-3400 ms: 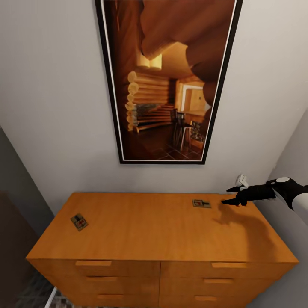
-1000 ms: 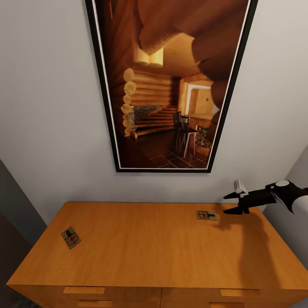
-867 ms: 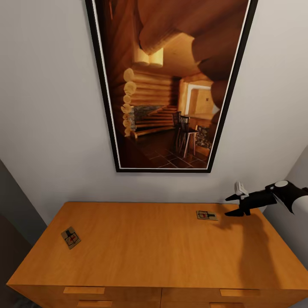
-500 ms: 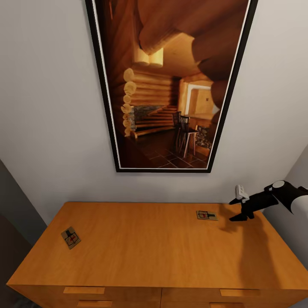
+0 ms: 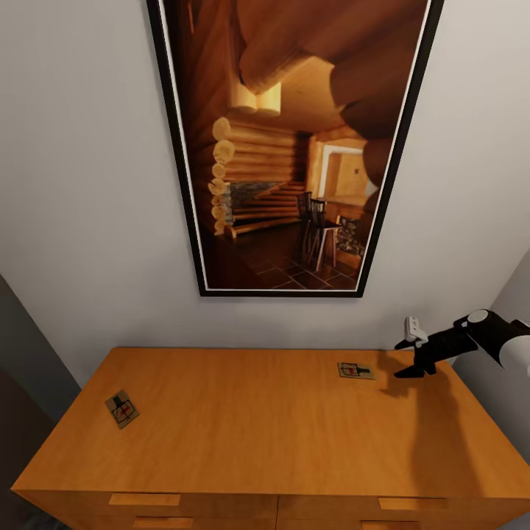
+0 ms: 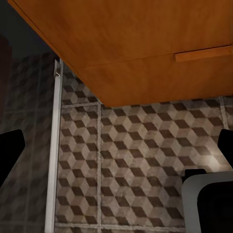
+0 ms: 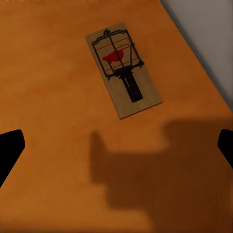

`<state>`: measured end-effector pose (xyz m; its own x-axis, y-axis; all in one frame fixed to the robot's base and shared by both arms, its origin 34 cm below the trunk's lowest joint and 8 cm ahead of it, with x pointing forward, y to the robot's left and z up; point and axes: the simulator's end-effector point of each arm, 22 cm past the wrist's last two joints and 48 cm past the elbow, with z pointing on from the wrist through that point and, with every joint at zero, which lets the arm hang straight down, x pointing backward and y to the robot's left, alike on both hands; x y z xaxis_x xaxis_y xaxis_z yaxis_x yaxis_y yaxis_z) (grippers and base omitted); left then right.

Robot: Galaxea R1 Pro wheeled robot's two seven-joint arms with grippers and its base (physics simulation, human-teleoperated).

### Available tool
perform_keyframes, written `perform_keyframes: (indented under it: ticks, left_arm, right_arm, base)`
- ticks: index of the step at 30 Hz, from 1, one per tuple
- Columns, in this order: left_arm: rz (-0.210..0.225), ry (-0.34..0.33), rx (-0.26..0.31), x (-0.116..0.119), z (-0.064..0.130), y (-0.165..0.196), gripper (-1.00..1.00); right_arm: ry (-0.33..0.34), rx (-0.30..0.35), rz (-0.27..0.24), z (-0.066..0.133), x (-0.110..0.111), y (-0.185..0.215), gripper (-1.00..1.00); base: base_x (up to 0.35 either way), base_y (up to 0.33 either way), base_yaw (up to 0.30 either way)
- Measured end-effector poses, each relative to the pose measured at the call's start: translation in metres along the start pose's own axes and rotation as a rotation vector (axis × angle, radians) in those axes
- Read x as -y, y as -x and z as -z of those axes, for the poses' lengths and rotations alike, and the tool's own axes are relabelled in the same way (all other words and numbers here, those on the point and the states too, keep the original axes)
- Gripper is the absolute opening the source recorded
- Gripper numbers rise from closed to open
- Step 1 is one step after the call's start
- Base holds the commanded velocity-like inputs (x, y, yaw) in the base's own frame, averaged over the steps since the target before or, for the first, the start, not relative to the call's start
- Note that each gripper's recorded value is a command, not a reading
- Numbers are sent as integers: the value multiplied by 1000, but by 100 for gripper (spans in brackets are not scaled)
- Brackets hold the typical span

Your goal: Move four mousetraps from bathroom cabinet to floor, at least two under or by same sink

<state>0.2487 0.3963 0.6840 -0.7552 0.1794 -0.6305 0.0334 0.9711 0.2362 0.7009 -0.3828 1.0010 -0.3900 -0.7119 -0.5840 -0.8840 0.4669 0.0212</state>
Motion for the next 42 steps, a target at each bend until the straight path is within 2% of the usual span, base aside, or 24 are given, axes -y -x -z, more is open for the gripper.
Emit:
perform_keyframes:
  ticks: [13,36,42]
  left_arm:
    - [0,0,0,0,0,0,100]
    - [0,-1,0,0,0,0,100]
    - [0,0,0,0,0,0,100]
  right_arm:
    - [9,17,30,-9,-2,17,100]
    - [14,23,30,-10,-4,18,100]
    - [15,29,46,-10,-4,20,100]
  base:
    - [0,0,0]
    - [0,0,0]
    - [0,0,0]
